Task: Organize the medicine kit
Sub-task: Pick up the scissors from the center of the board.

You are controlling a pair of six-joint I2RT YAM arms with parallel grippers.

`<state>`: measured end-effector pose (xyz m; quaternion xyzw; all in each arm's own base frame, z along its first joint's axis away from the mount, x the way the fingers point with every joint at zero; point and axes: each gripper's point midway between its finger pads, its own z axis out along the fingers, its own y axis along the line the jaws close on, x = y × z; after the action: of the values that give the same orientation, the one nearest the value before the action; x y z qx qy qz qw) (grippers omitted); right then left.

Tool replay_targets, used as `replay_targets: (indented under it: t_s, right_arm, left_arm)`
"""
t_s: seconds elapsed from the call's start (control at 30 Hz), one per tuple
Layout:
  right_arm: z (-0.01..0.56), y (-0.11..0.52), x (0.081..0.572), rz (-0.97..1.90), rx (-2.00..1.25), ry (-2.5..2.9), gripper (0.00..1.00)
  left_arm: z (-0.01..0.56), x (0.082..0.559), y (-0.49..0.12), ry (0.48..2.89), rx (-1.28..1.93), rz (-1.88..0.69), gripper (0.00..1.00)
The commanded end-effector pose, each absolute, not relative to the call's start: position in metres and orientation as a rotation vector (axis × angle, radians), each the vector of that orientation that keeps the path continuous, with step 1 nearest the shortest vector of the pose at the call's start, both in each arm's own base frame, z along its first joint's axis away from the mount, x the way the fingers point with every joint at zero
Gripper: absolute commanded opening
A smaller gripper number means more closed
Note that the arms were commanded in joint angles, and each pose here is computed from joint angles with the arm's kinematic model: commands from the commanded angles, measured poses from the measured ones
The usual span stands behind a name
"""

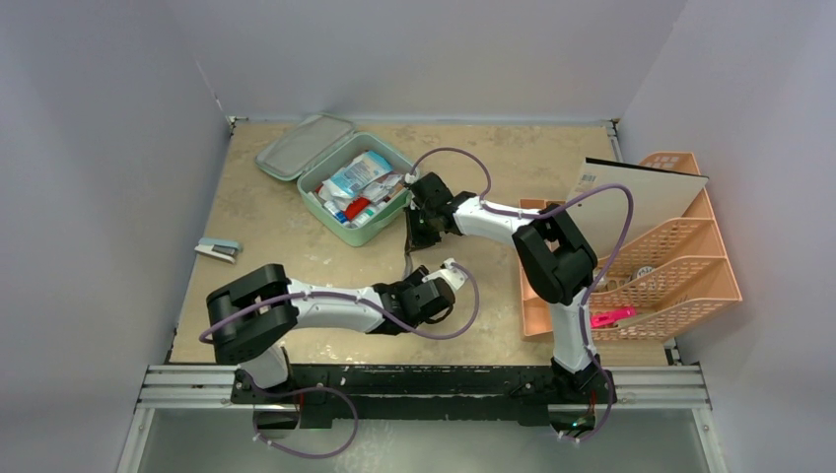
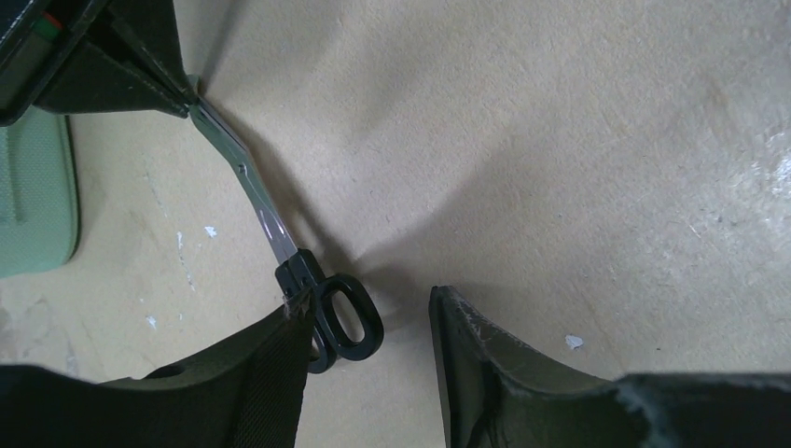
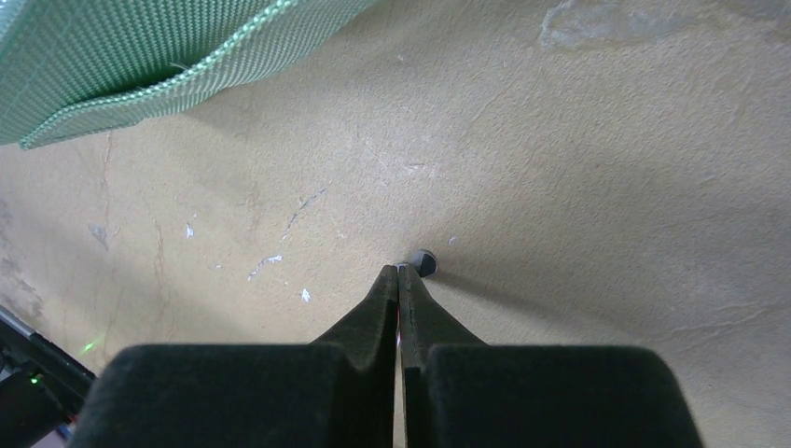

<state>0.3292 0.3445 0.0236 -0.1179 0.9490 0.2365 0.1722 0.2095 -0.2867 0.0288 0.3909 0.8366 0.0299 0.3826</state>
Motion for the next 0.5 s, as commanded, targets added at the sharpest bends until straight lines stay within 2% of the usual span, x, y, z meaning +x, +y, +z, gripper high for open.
replay_targets:
  t_s: [0.0, 0.3, 0.33, 0.47]
  right_arm:
    - [-0.006, 0.329, 0.308, 0.588, -0.334, 2.826, 0.00]
    - [-0.004, 0.330, 0.307, 0.598, -0.328, 2.824, 0.00]
    - [-0.003, 0.330, 0.308, 0.599, -0.326, 2.821, 0.00]
    - [0.008, 0.332, 0.309, 0.623, -0.318, 2.798, 0.00]
  left_arm:
    - [0.044, 0.219, -0.287, 2.057, 0.979, 0.176, 0.46]
    - [0.037, 0.217, -0.285, 2.042, 0.987, 0.242, 0.38]
    - [0.038, 0.217, -0.284, 2.036, 0.983, 0.253, 0.35]
    - [0.045, 0.215, -0.286, 2.012, 0.989, 0.285, 0.13]
